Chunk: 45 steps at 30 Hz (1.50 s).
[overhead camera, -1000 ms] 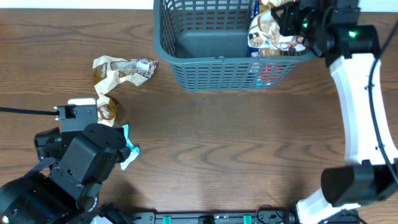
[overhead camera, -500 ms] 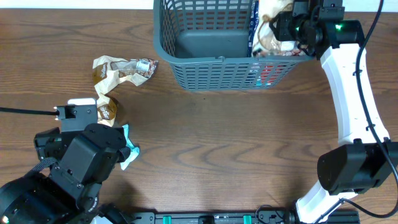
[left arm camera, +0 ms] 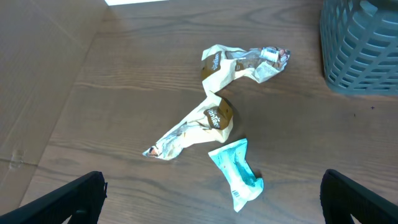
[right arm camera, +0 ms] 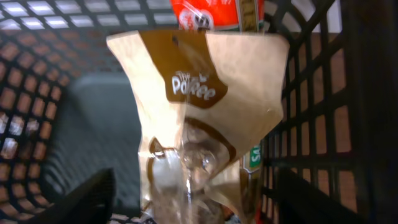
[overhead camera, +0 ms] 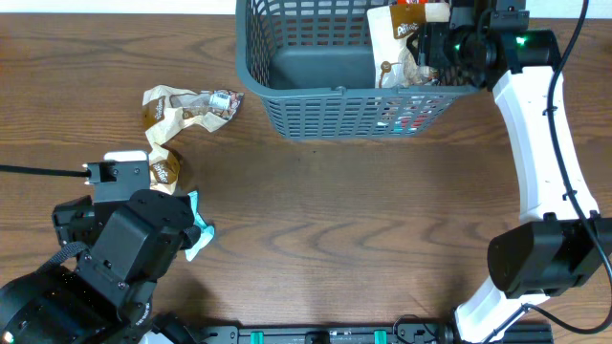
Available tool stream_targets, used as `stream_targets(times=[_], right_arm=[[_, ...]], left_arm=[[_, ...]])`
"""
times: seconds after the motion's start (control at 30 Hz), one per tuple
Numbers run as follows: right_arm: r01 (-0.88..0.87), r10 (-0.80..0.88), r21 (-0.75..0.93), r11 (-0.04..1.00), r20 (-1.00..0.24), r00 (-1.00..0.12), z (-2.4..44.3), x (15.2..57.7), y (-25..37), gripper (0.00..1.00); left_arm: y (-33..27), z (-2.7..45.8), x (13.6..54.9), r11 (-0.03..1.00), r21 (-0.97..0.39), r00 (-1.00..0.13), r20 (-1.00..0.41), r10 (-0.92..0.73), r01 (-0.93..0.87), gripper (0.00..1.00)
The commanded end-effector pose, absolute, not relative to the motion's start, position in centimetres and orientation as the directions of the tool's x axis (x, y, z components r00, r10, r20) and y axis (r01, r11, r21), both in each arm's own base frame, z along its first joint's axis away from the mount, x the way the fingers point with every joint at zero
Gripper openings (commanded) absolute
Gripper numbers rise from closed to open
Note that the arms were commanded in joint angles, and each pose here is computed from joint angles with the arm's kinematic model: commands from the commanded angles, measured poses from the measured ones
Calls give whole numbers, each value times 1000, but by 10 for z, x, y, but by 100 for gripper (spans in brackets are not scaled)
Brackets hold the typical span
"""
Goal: Pack container
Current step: 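Lift the PanTree bag and lower it into the basket's right side, then raise the right arm away and reach the left gripper to the left PanTree bag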
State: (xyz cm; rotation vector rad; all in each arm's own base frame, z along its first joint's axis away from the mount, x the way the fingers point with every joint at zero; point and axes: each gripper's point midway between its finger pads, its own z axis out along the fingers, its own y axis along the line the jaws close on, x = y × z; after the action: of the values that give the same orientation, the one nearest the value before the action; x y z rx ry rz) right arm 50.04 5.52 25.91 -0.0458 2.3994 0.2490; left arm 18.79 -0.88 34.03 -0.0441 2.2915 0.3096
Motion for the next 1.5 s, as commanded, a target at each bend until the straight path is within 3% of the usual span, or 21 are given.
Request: stream_targets(times=[0.0, 0.23, 0.4, 0.53, 0.67, 0.83, 0.97, 1.17, 1.3, 1.47], right_arm=[[-121, 82, 212, 970, -750, -656, 316, 511, 62, 81], [-155, 114, 182, 971, -923, -369, 474, 487, 52, 99], [176, 134, 91, 980, -958, -255, 523, 445, -26, 99], [461, 200, 50, 886, -938, -284, 512, 408, -93, 99], [550, 303, 49, 834, -873, -382, 475, 385, -120, 99], [545, 395, 78, 835, -774, -495, 440, 368, -117, 99], [502, 410, 108, 858, -734, -542, 430, 366, -104, 99], [473, 416, 132, 871, -709, -569, 425, 364, -95, 99], [480, 418, 120, 869, -697, -582, 421, 361, -95, 99], [481, 419, 118, 869, -692, -588, 420, 359, -95, 99]], left_arm=[[-8, 343, 188, 970, 199, -668, -742, 55, -140, 99], [-8, 343, 188, 970, 199, -668, -742, 55, -140, 99], [-12, 342, 188, 976, 167, -669, -743, 31, -140, 99], [-29, 337, 188, 992, 93, -688, -726, 11, -82, 99], [-42, 343, 195, 998, 25, -666, -746, -20, -57, 99], [-40, 361, 215, 992, 23, -581, -812, -56, -128, 99], [-33, 377, 251, 954, -35, -461, -870, -176, -299, 99], [-26, 354, 317, 863, -112, -399, -852, -339, -492, 99], [-13, 312, 350, 796, -143, -430, -778, -458, -589, 99], [-4, 263, 369, 672, -317, -453, -542, -708, -670, 99]])
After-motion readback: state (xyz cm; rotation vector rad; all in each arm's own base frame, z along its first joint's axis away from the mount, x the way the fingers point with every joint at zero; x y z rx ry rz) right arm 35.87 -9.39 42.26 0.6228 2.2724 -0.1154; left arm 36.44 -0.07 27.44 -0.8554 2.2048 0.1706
